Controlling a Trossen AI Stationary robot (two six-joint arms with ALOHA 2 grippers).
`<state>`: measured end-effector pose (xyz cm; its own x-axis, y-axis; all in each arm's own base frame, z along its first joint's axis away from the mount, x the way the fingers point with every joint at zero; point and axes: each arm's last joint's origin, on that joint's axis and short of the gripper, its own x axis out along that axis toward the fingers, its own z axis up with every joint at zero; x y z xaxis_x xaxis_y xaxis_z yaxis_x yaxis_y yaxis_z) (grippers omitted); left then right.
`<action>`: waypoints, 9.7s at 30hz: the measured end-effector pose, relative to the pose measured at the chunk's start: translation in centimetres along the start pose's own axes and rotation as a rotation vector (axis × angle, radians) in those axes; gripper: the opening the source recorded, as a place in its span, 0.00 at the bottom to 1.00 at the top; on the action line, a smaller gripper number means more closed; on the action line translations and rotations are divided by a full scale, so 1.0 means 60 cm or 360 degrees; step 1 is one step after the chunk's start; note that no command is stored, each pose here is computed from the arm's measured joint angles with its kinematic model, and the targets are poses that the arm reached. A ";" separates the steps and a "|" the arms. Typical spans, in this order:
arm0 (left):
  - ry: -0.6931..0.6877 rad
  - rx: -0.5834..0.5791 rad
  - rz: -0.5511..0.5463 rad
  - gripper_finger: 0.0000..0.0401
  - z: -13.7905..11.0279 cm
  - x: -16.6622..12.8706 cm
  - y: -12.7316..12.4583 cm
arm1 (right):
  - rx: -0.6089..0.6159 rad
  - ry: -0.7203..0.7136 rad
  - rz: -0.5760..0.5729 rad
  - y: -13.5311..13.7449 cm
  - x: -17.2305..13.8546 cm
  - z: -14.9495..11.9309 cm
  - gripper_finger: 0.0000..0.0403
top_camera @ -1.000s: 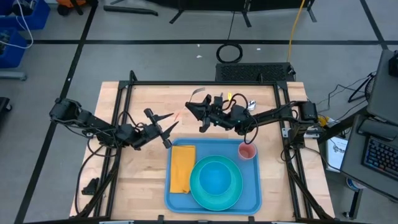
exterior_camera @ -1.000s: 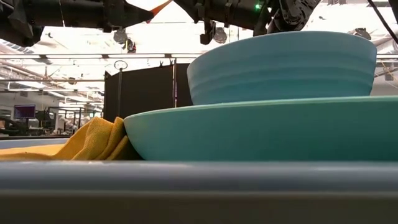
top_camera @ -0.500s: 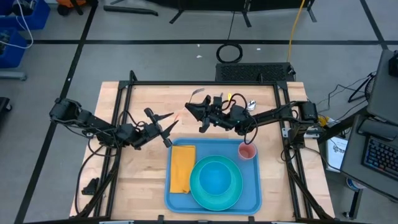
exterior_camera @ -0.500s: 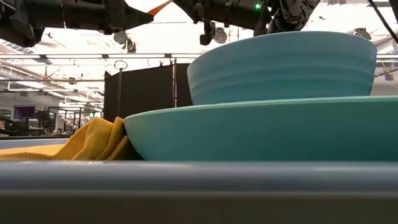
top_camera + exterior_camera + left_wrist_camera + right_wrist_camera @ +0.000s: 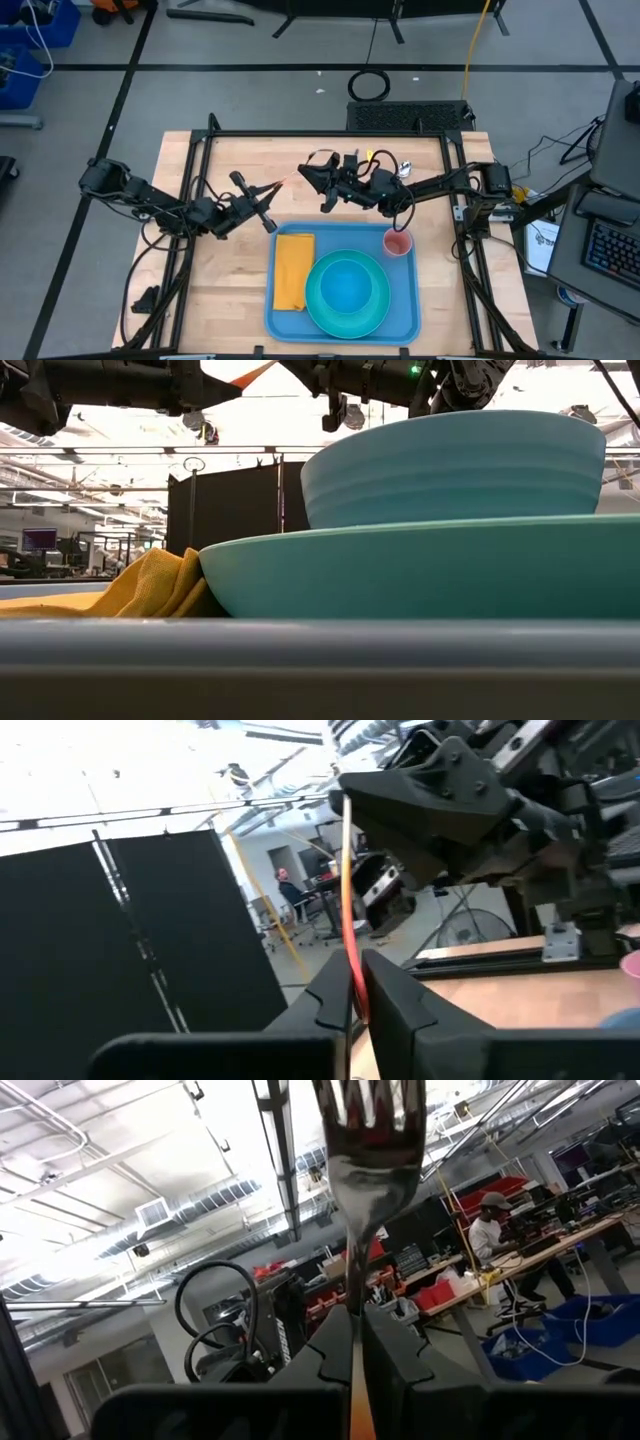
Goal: Set up tray
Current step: Put the orange fork on top of the orange napkin on the blue serving tray
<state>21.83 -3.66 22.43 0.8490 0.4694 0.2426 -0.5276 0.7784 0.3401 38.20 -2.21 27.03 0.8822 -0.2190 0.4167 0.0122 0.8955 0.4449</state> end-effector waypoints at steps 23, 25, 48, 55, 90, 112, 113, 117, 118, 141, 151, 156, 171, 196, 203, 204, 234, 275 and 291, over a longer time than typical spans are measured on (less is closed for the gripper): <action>-0.0022 -0.0060 0.0025 0.02 0.034 -0.027 0.009 | -0.0323 0.0031 0.0118 0.012 -0.012 -0.004 0.18; -0.0033 -0.0095 0.0050 0.02 0.042 -0.031 0.014 | -0.0327 0.0029 0.0110 0.011 -0.012 -0.004 0.18; -0.0016 -0.0786 0.0039 0.02 0.063 -0.055 0.025 | -0.1570 0.0454 -0.0114 0.128 -0.067 -0.092 0.18; 0.0002 -0.1097 -0.0075 0.02 0.067 -0.069 0.006 | -0.1866 0.0601 -0.0446 0.167 -0.116 -0.114 0.18; 0.0016 -0.1358 -0.0216 0.02 0.050 -0.096 -0.069 | -0.0564 0.0448 0.0002 0.098 -0.429 0.058 0.18; 0.0037 -0.1400 -0.0184 0.02 0.048 -0.095 -0.069 | -0.0416 0.0573 0.0372 0.041 -0.484 0.056 0.18; 0.0036 -0.1409 -0.0184 0.02 0.048 -0.095 -0.069 | -0.0420 0.0604 0.0364 0.040 -0.486 0.053 0.18; 0.0036 -0.1429 -0.0185 0.02 0.049 -0.095 -0.069 | -0.0433 0.0716 0.0340 0.035 -0.490 0.042 0.18; 0.0035 -0.1430 -0.0185 0.02 0.049 -0.095 -0.069 | -0.0452 0.0746 0.0336 0.033 -0.491 0.039 0.18; 0.0052 -0.1532 -0.0310 0.02 0.045 -0.115 -0.099 | -0.0398 0.0725 0.0329 0.034 -0.490 0.042 0.18; 0.0076 -0.1557 -0.0346 0.02 0.064 -0.113 -0.180 | -0.0397 0.0724 0.0328 0.034 -0.490 0.042 0.18; 0.0148 -0.1517 -0.0235 0.02 0.066 -0.128 -0.221 | -0.0397 0.0725 0.0328 0.034 -0.490 0.042 0.18; 0.0311 -0.2007 0.0209 0.02 0.037 -0.171 -0.302 | -0.0398 0.0725 0.0328 0.034 -0.490 0.042 0.18; 0.0290 -0.2642 0.0392 0.02 0.023 -0.206 -0.377 | -0.0398 0.0725 0.0326 0.034 -0.490 0.042 0.18; 0.0292 -0.2796 0.0374 0.02 0.006 -0.228 -0.385 | -0.0398 0.0725 0.0327 0.034 -0.490 0.042 0.18; 0.0293 -0.2798 0.0374 0.02 0.006 -0.228 -0.385 | -0.0398 0.0725 0.0327 0.034 -0.490 0.042 0.18; 0.0328 -0.2570 0.0319 0.02 0.034 -0.225 -0.423 | -0.0398 0.0724 0.0327 0.034 -0.490 0.042 0.18; 0.0434 -0.3871 0.0497 0.02 0.007 -0.224 -0.398 | -0.0398 0.0725 0.0327 0.034 -0.490 0.042 0.18; 0.0770 -0.3645 0.0618 0.02 0.050 -0.221 -0.317 | -0.0398 0.0725 0.0327 0.034 -0.490 0.042 0.18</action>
<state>20.55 -25.95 15.49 0.8798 0.4117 -0.2377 -0.0245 -0.4601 -0.8875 11.12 5.11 17.67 0.9918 0.1096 0.0655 -0.1191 0.9789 0.1657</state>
